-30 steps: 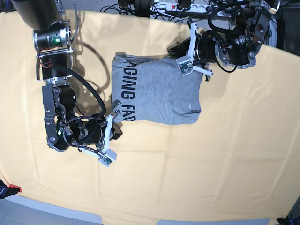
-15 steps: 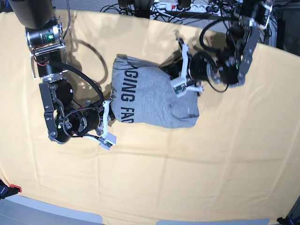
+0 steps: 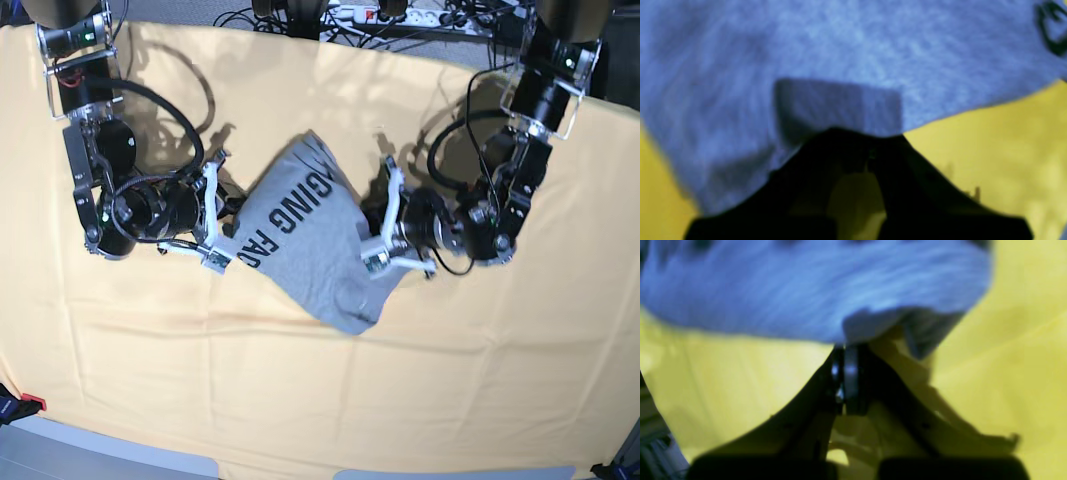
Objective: Layout the t-shirt on the table in an organized manner, then fold the t-shirt properly
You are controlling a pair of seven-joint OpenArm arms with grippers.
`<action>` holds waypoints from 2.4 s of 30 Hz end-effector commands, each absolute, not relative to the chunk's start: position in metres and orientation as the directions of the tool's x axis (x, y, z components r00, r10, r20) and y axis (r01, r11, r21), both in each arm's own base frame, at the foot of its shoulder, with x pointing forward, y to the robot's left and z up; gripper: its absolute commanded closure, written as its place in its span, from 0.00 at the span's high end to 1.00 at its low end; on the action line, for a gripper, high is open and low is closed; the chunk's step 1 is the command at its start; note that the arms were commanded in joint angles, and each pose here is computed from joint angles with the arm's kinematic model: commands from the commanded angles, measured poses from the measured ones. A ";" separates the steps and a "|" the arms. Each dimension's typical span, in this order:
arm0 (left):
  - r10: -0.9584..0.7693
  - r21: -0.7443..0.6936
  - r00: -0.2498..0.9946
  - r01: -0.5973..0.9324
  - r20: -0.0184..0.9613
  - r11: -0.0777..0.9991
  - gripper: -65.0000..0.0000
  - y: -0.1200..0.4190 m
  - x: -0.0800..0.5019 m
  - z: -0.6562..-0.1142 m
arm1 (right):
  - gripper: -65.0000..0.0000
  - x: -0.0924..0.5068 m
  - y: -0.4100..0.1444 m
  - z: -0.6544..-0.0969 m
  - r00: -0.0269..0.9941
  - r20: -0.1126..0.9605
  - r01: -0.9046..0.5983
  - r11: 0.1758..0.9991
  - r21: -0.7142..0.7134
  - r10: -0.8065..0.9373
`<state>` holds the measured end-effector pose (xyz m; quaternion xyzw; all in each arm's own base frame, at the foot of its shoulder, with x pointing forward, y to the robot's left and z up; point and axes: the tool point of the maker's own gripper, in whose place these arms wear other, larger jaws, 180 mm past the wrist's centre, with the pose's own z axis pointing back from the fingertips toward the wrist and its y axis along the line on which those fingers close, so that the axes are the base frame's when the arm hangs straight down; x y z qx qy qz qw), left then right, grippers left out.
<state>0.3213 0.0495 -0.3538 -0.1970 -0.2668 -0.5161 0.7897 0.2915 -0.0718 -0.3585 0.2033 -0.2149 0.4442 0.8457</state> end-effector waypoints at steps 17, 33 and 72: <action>-0.614 -0.177 0.389 0.909 0.687 0.378 0.00 0.094 0.307 -0.275 | 0.00 0.367 -0.083 -0.318 0.358 0.727 -0.758 0.637 -0.139 0.585; -0.501 -0.293 0.502 0.849 0.705 0.440 0.00 0.112 0.282 -0.290 | 0.00 0.269 -0.029 -0.325 0.454 0.720 -0.869 0.437 0.231 0.524; -0.466 -0.287 0.380 0.922 0.799 0.259 0.00 0.087 0.181 -0.236 | 0.00 0.180 -0.137 -0.237 0.519 0.833 -0.663 0.706 0.250 0.191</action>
